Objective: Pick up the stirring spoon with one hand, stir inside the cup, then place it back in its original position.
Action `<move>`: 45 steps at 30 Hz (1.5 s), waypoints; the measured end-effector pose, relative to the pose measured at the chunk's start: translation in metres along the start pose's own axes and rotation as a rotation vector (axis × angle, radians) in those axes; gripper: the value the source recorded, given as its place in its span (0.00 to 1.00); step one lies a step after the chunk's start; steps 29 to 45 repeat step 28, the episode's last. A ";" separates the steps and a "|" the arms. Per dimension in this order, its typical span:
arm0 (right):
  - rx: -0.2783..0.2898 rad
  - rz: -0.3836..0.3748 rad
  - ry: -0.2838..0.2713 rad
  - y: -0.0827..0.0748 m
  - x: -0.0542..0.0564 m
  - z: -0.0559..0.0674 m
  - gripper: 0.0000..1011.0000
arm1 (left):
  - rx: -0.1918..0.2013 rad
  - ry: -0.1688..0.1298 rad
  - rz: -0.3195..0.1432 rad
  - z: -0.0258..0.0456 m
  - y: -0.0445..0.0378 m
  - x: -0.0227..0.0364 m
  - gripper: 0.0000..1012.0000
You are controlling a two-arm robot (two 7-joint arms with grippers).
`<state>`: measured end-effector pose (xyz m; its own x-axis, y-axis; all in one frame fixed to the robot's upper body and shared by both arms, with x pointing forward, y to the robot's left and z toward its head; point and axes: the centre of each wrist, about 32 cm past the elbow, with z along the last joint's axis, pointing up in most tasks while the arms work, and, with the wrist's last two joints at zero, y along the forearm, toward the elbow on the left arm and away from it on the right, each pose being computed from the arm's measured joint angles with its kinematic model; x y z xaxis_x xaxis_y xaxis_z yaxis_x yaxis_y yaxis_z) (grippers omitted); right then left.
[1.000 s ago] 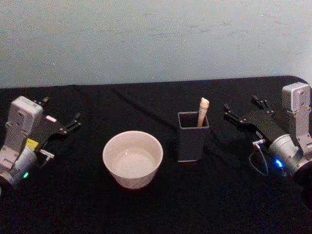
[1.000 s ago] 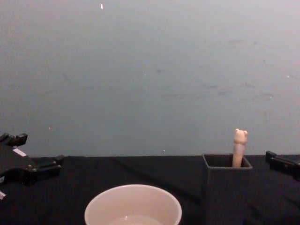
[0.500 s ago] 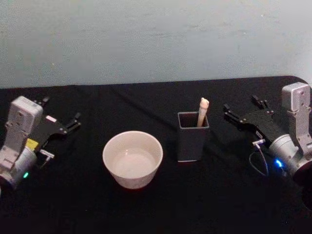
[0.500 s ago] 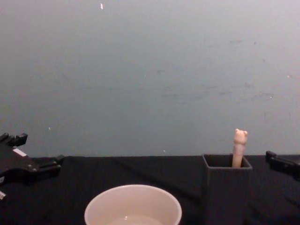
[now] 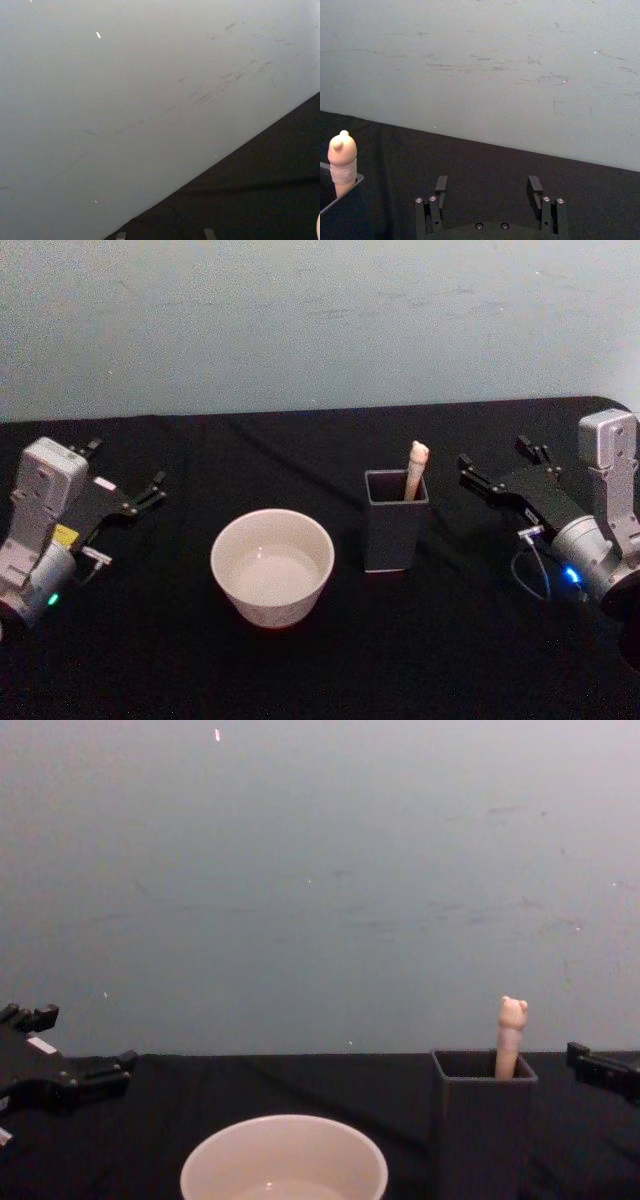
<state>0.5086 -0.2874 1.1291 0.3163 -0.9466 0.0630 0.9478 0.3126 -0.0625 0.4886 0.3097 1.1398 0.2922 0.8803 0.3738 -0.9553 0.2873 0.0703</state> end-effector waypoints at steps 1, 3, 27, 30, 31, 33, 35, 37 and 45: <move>0.000 0.000 0.000 0.000 0.000 0.000 0.99 | 0.000 0.000 0.000 0.0000 0.0000 0.0000 0.99; 0.000 0.000 0.000 0.000 0.000 0.000 0.99 | 0.000 0.000 0.000 0.0000 0.0000 0.0000 0.99; 0.000 0.000 0.000 0.000 0.000 0.000 0.99 | 0.000 0.000 0.000 0.0000 0.0000 0.0000 0.99; 0.000 0.000 0.000 0.000 0.000 0.000 0.99 | 0.000 0.000 0.000 0.0000 0.0000 0.0000 0.99; 0.000 0.000 0.000 0.000 0.000 0.000 0.99 | 0.000 0.000 0.000 0.0000 0.0000 0.0000 0.99; 0.000 0.000 0.000 0.000 0.000 0.000 0.99 | 0.000 0.000 0.000 0.0000 0.0000 0.0000 0.99; 0.000 0.000 0.000 0.000 0.000 0.000 0.99 | 0.000 0.000 0.000 0.0000 0.0000 0.0000 0.99; 0.000 0.000 0.000 0.000 0.000 0.000 0.99 | 0.000 0.000 0.000 0.0000 0.0000 0.0000 0.99; 0.000 0.000 0.000 0.000 0.000 0.000 0.99 | 0.000 0.000 0.000 0.0000 0.0000 0.0000 0.99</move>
